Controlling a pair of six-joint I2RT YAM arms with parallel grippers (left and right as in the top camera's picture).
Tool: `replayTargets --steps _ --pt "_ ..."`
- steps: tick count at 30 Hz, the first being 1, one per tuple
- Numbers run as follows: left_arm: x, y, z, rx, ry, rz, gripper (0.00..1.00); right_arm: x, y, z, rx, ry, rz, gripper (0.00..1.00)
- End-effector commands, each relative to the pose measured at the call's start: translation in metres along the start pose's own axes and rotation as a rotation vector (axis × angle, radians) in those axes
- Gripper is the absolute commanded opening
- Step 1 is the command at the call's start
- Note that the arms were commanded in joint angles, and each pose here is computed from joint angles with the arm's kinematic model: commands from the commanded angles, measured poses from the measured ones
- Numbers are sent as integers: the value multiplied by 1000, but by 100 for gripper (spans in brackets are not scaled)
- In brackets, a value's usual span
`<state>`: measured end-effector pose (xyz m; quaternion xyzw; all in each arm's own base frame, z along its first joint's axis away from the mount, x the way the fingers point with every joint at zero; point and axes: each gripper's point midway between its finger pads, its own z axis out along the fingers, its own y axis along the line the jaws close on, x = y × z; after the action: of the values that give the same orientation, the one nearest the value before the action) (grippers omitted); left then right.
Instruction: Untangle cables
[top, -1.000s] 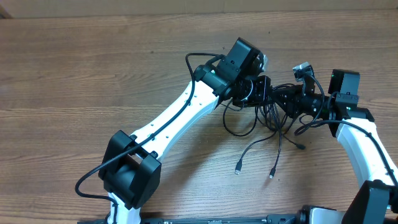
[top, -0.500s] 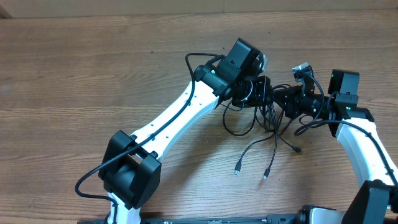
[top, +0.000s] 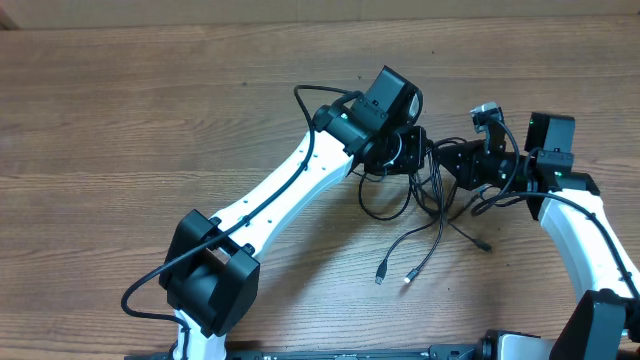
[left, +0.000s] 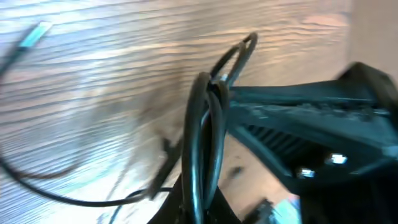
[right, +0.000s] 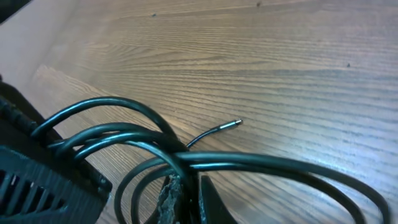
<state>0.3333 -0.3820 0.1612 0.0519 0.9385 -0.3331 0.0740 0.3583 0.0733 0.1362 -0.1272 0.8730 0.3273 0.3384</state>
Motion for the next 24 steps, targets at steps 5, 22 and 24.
replayTargets --steps 5,22,24 --pt "-8 24 -7 -152 -78 2 4 -3 -33 -7 182 -7 125 4" --pt "-11 38 -11 -194 -89 -42 4 19 -91 -32 547 -24 497 4" --pt "-11 41 -13 -205 -87 -49 4 26 -100 -40 593 -28 566 4"
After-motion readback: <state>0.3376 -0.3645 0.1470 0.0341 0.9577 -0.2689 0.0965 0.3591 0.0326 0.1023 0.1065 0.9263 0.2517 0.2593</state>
